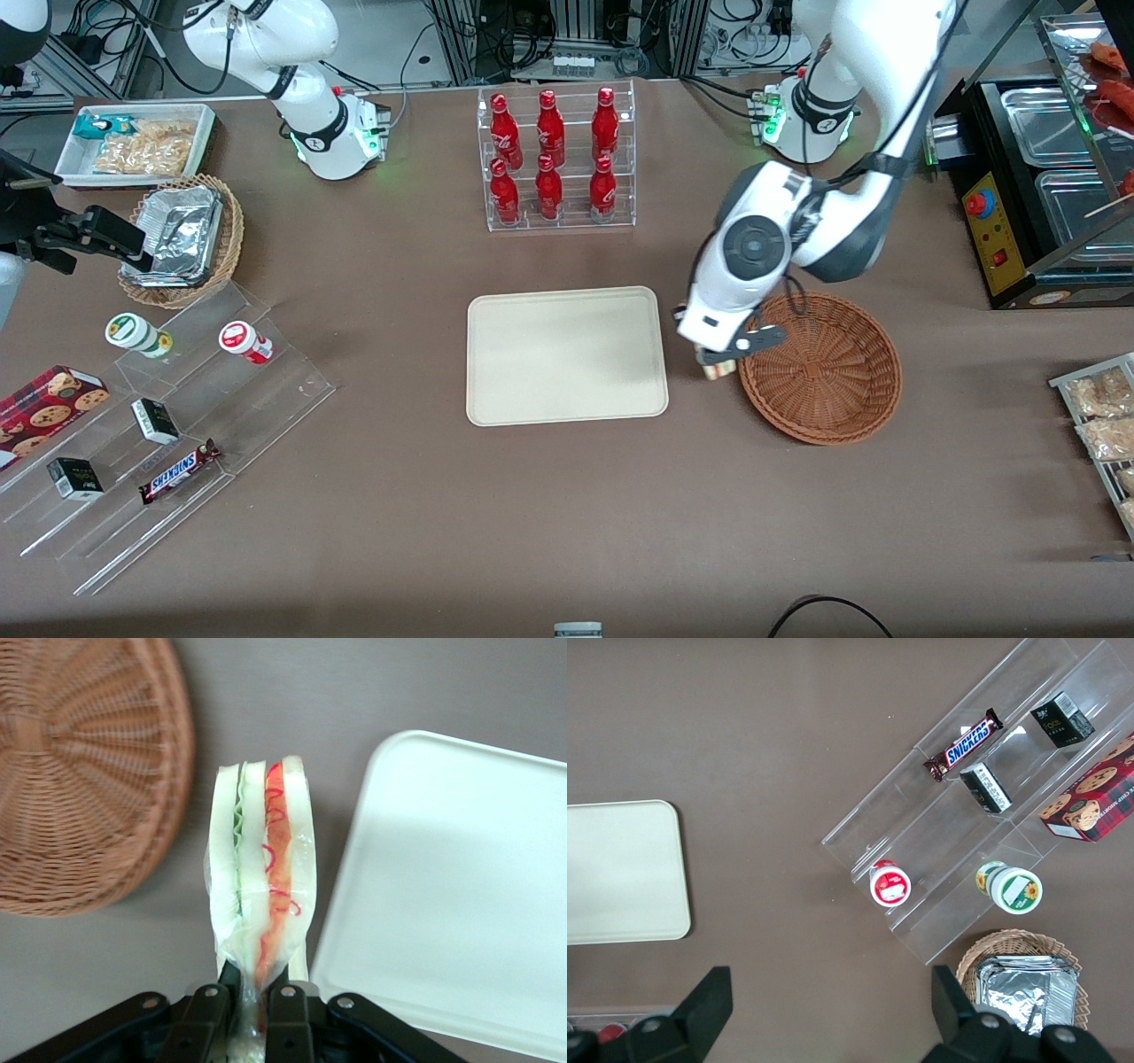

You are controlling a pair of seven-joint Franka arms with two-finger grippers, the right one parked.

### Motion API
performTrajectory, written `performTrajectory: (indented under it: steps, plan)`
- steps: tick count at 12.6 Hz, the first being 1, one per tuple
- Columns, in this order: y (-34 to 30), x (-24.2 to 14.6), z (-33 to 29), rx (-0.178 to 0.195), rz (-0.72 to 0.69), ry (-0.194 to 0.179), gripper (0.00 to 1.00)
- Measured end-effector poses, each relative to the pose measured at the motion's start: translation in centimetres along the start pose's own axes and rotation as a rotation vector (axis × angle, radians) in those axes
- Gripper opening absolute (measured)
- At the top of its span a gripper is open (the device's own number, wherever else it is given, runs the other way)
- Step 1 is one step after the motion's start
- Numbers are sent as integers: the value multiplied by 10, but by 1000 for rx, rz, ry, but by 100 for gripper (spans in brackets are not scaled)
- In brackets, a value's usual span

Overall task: Place sandwich from basket to tray
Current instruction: 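Lift the sandwich and carry it with the left gripper over the cream tray, then lower the sandwich onto the tray and open the left gripper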

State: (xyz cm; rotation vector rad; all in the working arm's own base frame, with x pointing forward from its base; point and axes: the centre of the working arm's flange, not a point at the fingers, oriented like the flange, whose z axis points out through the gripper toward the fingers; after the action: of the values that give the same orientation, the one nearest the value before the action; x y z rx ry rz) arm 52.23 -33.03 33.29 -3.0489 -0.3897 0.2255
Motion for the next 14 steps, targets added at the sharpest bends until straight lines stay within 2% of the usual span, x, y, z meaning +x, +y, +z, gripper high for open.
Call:
performTrajectory:
  steps: [6, 8, 11, 14]
  plan:
    - [108, -31, 24, -39, 47, -3, 15]
    - [136, -36, 35, -72, 69, 7, 15]
    - [159, -42, 49, -121, 92, 28, 15]
    - [176, -52, 68, -136, 117, 29, 15]
